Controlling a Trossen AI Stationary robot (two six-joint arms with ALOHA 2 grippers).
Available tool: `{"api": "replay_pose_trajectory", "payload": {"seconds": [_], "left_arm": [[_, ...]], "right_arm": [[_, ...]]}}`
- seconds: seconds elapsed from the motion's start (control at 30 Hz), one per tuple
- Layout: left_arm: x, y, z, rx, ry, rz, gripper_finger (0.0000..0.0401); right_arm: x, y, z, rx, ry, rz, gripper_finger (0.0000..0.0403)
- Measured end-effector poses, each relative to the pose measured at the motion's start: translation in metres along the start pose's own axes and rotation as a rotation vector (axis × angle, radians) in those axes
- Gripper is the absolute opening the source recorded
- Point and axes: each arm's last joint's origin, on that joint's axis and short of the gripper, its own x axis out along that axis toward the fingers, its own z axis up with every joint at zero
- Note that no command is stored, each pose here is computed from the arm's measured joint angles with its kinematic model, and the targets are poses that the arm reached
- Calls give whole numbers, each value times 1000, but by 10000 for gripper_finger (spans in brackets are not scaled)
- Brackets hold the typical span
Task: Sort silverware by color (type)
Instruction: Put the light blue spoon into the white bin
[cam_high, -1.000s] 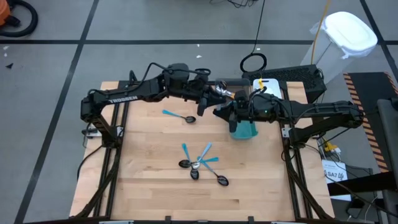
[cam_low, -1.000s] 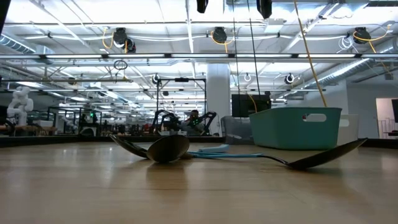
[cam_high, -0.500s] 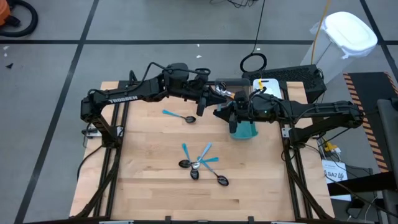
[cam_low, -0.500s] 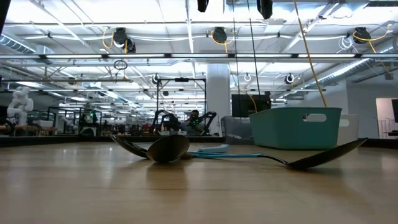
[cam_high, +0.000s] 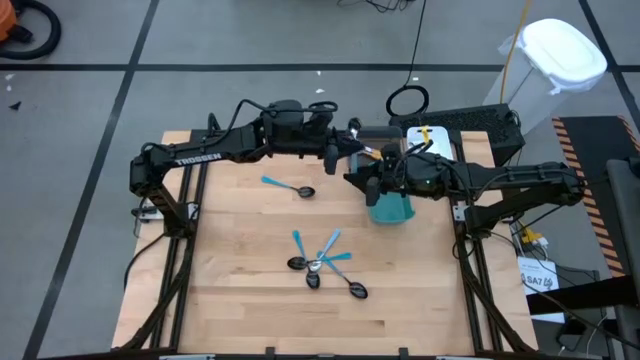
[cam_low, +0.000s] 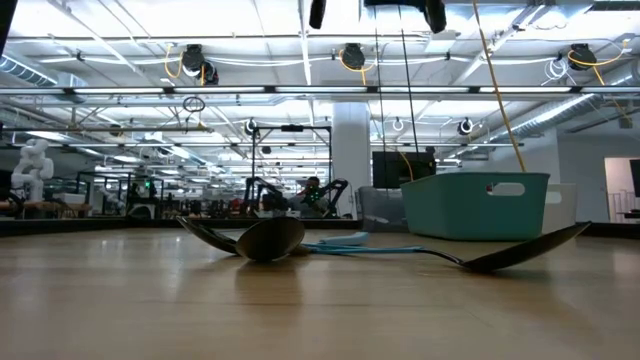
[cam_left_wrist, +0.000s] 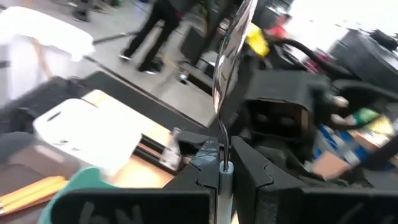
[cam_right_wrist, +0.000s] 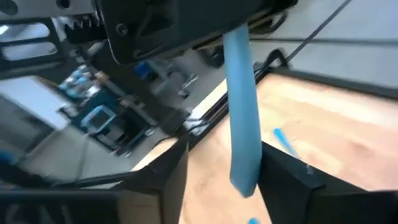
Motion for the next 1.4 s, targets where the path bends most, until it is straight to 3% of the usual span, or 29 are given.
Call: {"api": "replay_pose_trajectory", "payload": {"seconds": [0.13,0.3,0.6,0.97,1.4], "left_arm": [[0,2,1,-29,-39,72,17],[0,4,2,-38,-83,150,17],[-2,11,6,-50,-189,331,17],[-4,13,7,-94,-252,410,16],[-3,7,9,-109,-307,416,16]], "right_arm": [[-6,2,0,-64,-12,-129,196],[-16,14,14,-258,-22,-307,205],[-7,24,30,-481,-88,-472,205],[27,12,21,-517,-67,-575,206],[42,0,30,-477,-51,-545,173]]}}
